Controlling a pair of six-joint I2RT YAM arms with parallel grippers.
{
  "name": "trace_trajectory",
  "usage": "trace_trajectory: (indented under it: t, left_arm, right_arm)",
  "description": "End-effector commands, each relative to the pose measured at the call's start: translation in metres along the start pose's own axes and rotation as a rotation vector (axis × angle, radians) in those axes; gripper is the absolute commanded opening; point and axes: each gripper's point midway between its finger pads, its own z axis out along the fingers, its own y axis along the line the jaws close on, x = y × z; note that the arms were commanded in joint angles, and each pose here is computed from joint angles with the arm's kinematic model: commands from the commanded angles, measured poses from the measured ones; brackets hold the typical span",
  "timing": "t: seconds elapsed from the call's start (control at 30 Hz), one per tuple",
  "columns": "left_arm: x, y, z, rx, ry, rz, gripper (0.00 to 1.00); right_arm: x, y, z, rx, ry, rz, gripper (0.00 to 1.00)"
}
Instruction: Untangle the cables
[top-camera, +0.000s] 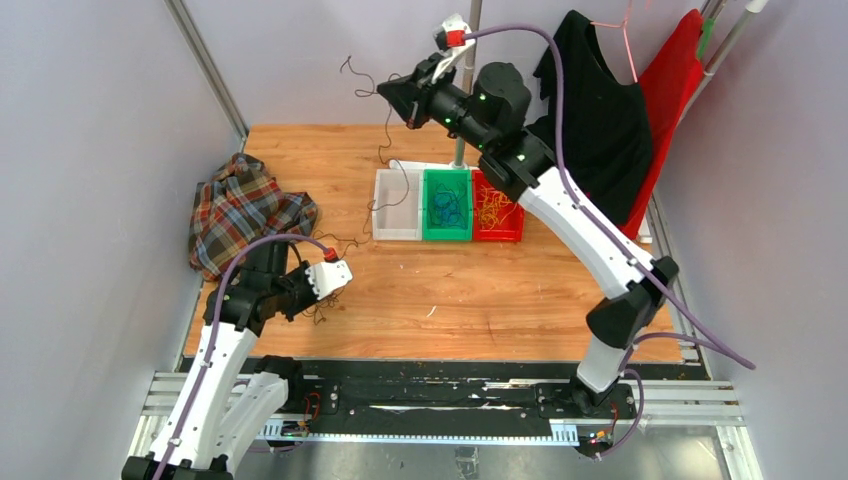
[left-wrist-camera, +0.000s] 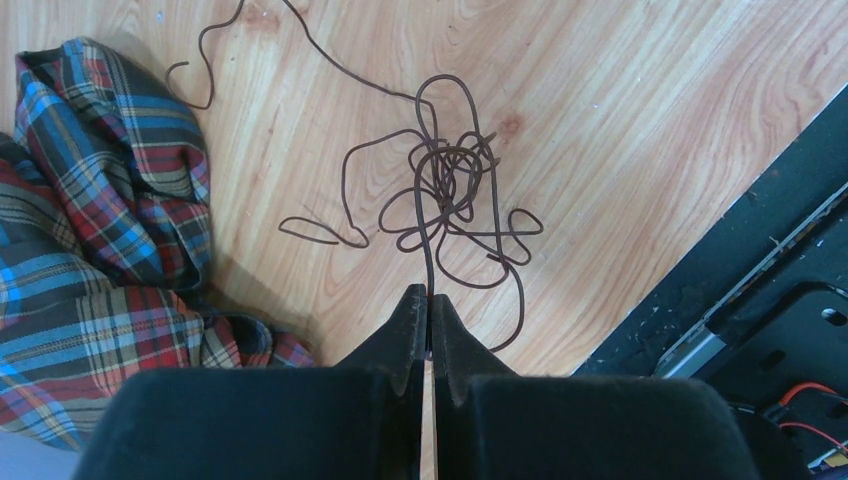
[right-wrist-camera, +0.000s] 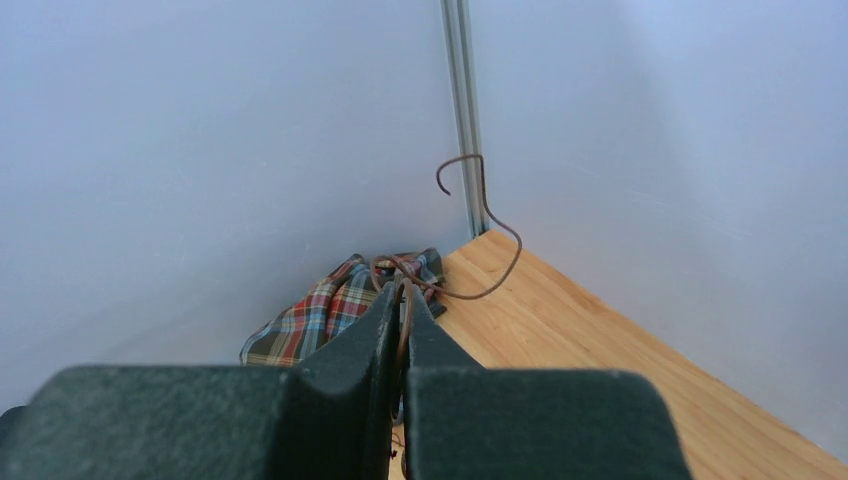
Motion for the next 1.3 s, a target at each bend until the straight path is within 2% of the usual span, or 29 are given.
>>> trace_trajectory:
  t: [0.0,0.4,0.5,0.73,0.8,0.87,1.17,1.27]
  left_arm:
    - [0.003,-0.007,0.0,0.023,-0.001,-0.003,0.01]
    - [0.002,-0.011,0.001,0.039,-0.013,-0.003,0.0]
    - [0.003,-0.011,0.002,0.04,-0.01,0.006,0.01]
    - [0.005,-0.015,0.006,0.067,-0.008,0.008,0.01]
    - [0.004,-0.015,0.006,0.07,-0.01,0.007,0.01]
    - [0.004,-0.016,0.007,0.073,-0.01,0.006,0.01]
    - [0.003,-0.019,0.009,0.088,-0.014,-0.003,0.01]
    - [0.005,-0.02,0.01,0.091,-0.008,-0.001,0.01]
  right_arm:
    - [0.006,0.01,0.021,-0.061,-0.001,-0.015,0.01]
    - [0.081,-0.032,0.068,-0.031,0.077,-0.094,0.01]
    - [0.083,-0.043,0.071,-0.008,0.08,-0.108,0.01]
    - [0.027,-0.048,0.059,-0.02,-0.034,-0.086,0.01]
    - [-0.01,-0.038,0.046,-0.045,-0.103,-0.071,0.01]
    - [-0.027,-0.034,0.039,-0.06,-0.139,-0.054,0.0]
    - [-0.043,-0.044,0.029,-0.064,-0.173,0.003,0.01]
    - [-0.07,-0.035,0.019,-0.144,-0.259,0.098,0.01]
